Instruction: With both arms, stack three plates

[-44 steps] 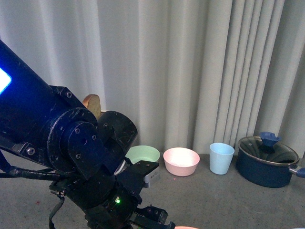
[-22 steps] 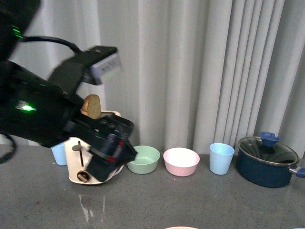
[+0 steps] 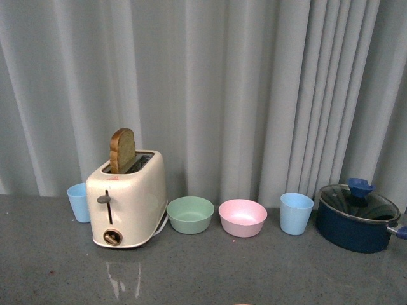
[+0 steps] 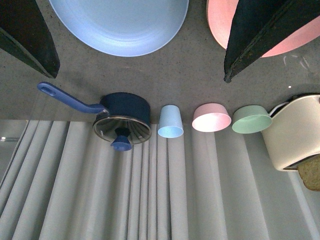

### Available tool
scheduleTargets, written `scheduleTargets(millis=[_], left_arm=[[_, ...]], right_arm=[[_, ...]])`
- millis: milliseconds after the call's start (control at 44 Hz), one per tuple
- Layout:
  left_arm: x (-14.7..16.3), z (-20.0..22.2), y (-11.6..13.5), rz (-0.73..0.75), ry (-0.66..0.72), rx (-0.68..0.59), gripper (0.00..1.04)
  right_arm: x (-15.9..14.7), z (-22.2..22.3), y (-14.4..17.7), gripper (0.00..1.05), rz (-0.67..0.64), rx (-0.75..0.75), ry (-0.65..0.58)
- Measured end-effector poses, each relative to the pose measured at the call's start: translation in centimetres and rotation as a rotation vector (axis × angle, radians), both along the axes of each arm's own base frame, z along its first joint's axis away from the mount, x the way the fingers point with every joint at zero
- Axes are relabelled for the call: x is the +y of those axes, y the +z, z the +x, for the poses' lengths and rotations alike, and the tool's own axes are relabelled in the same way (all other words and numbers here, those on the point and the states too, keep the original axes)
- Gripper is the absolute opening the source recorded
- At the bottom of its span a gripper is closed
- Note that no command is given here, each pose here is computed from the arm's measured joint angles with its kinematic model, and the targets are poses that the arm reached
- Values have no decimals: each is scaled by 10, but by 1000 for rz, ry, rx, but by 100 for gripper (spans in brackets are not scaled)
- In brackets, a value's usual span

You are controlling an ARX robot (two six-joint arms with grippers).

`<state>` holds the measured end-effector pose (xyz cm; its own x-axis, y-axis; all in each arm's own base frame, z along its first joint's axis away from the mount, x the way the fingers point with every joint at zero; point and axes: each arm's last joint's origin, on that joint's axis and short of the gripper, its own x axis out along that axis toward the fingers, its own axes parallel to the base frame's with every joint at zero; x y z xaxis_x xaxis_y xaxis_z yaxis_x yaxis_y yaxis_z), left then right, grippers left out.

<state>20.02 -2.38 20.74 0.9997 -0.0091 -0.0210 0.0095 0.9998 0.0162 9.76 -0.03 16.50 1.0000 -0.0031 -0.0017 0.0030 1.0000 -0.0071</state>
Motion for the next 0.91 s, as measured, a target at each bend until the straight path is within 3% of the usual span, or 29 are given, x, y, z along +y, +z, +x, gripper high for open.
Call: scheduleTargets(millis=[68,910], left_arm=[[2,-6,-2,-8,-1,-7,4],[24,-61,-32,-14,8,-15,4]], right_arm=[[0,0,0,97,0,0,1],[0,0,0,97,0,0,1]])
